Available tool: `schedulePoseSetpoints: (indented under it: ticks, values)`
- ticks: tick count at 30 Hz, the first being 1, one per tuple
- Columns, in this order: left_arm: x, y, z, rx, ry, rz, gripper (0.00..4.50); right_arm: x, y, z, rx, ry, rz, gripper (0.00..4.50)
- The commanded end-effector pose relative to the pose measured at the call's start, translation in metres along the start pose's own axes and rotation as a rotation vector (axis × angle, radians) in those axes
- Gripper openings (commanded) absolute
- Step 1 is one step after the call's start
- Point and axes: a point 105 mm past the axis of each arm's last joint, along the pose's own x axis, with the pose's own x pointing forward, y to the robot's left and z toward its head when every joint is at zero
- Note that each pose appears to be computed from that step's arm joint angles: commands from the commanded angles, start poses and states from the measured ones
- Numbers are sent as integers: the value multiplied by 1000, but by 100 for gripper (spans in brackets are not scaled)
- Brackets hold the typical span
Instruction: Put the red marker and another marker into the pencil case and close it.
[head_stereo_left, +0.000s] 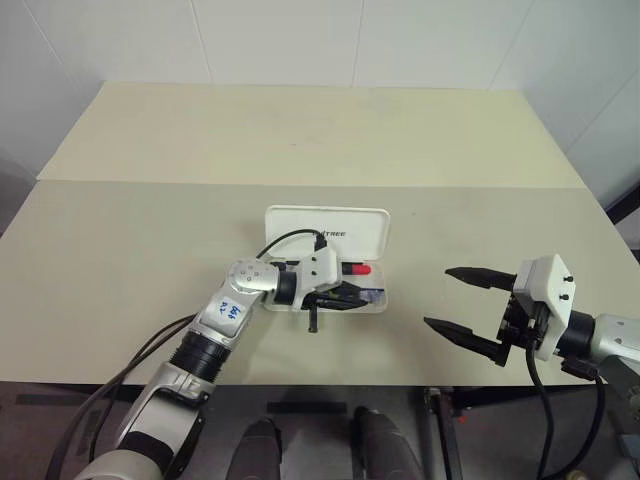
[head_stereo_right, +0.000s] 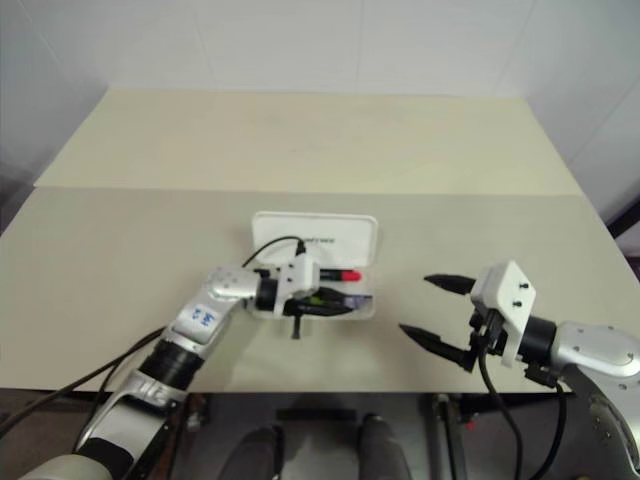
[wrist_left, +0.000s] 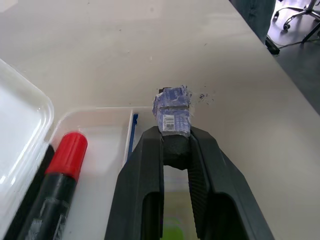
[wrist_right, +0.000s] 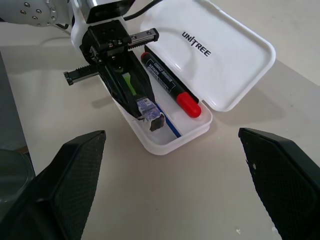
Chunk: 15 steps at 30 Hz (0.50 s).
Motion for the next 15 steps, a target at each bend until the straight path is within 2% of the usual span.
schedulePoseSetpoints:
  ticks: [1,15]
  values:
    - [1,3,7,33,0,-1,27,-1,1,11,-45,-31,-11,450]
    - [4,12,0,17,35,20,27,4,5,19,-59,-64,-22,450]
